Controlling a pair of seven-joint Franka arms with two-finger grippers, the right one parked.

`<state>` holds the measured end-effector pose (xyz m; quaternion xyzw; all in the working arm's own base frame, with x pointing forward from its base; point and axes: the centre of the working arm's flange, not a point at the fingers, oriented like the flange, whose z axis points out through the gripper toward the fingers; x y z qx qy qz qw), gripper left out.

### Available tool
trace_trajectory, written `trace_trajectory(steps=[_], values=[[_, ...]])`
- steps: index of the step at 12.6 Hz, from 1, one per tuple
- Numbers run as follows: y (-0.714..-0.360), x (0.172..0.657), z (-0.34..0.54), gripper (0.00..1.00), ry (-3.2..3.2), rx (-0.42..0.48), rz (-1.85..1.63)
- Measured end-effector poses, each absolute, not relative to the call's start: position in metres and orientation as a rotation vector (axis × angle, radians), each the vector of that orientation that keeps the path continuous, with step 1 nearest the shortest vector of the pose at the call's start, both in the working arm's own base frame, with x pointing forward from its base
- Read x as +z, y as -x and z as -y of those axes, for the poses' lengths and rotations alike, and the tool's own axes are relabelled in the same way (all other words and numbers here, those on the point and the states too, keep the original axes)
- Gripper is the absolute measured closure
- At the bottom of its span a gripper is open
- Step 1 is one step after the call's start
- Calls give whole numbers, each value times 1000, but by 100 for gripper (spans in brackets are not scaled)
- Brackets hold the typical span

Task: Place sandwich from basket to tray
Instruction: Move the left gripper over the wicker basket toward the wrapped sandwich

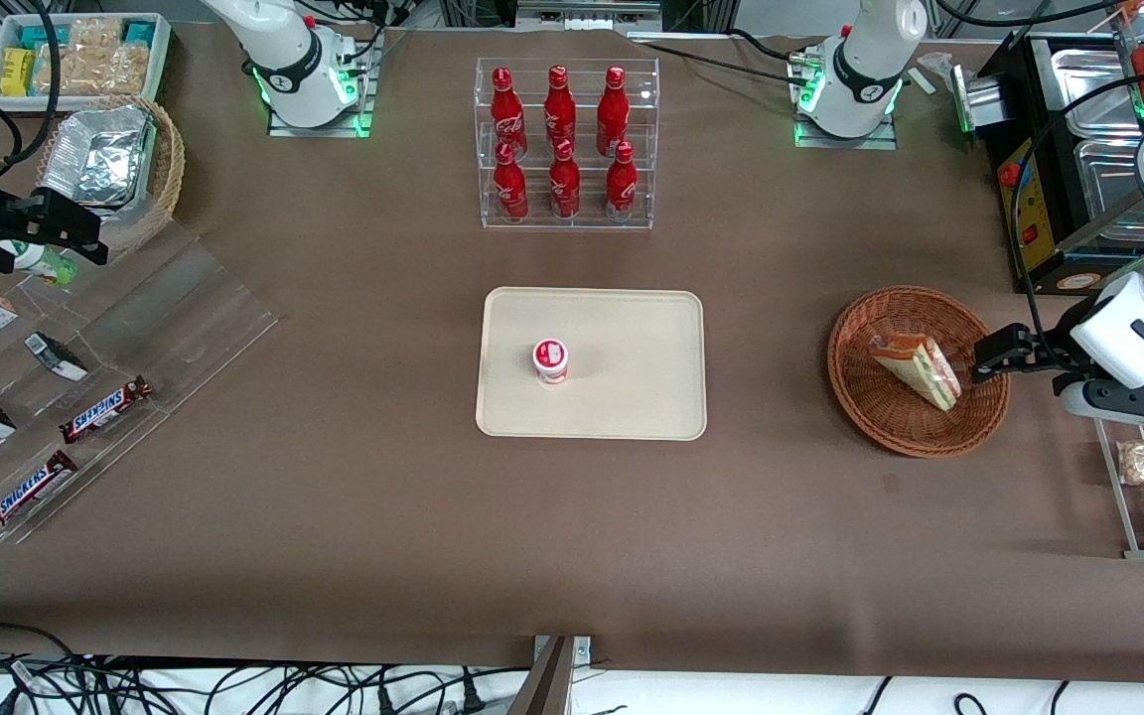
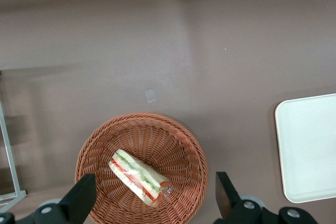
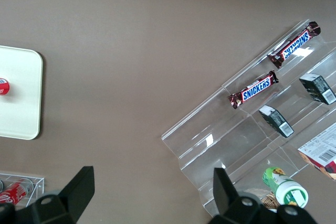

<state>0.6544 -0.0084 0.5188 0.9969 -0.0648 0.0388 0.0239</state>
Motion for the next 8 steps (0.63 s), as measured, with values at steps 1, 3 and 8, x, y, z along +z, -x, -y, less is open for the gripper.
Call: trace_trajectory(steps=[1,3,8], values=[[-655,518,8,0,-3085,118,200],[-655,516,6,0,-3086,112,180],[-661,486,-12,0,-3070,18,-297]])
